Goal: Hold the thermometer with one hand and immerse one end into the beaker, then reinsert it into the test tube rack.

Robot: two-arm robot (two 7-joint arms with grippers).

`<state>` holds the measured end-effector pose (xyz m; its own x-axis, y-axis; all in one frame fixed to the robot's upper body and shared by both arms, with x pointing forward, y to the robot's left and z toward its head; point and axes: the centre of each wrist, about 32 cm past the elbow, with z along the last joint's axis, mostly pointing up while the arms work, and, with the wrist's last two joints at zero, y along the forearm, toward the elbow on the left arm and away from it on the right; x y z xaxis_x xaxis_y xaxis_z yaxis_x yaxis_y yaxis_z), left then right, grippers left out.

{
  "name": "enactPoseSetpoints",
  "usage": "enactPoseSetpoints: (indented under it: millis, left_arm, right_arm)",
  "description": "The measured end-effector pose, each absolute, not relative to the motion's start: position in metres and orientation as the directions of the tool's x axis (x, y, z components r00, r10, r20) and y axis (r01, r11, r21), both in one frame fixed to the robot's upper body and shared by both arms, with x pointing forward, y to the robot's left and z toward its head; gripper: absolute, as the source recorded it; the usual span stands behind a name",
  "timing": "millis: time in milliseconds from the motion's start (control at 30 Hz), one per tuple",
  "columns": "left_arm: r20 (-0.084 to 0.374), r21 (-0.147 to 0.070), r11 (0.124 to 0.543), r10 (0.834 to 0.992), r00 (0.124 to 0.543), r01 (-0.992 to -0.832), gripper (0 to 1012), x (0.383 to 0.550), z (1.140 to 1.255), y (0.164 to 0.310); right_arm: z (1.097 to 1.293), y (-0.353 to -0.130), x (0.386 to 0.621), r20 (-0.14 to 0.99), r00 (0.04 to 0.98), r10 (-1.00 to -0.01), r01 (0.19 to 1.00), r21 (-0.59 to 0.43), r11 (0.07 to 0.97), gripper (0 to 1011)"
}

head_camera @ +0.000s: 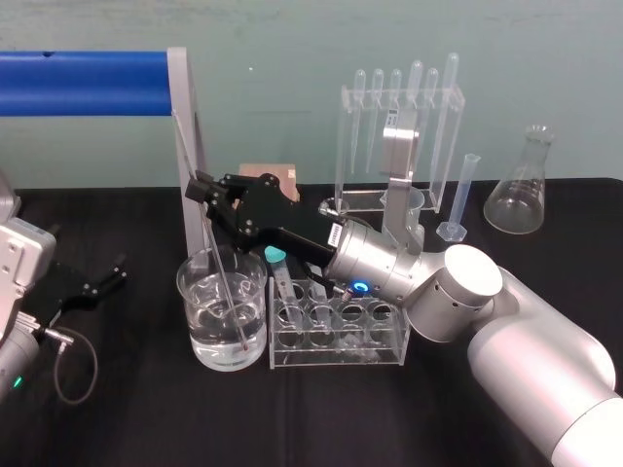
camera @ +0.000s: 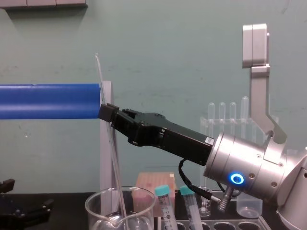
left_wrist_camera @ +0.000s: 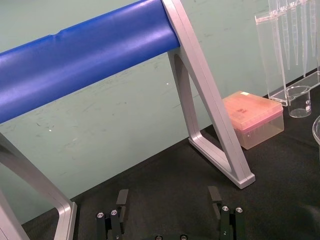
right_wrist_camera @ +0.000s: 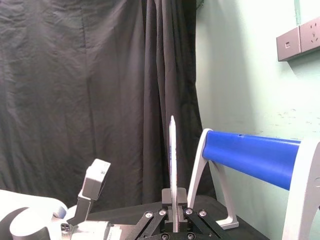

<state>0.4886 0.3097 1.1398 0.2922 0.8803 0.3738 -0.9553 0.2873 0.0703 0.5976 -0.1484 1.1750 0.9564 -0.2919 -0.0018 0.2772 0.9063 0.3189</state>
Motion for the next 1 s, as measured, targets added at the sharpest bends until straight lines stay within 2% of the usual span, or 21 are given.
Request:
enactPoseSetpoints:
  millis: [1000]
  left_arm:
    - [0.374,0.07,0.287,0.88,0.292,-0.955,1008,0.4886,1.1398,0.3097]
  right_arm:
    - [1.1732,-0.1474,0.5998,-0.006,0.957,-0.29,0.276,0.318,0.907,55]
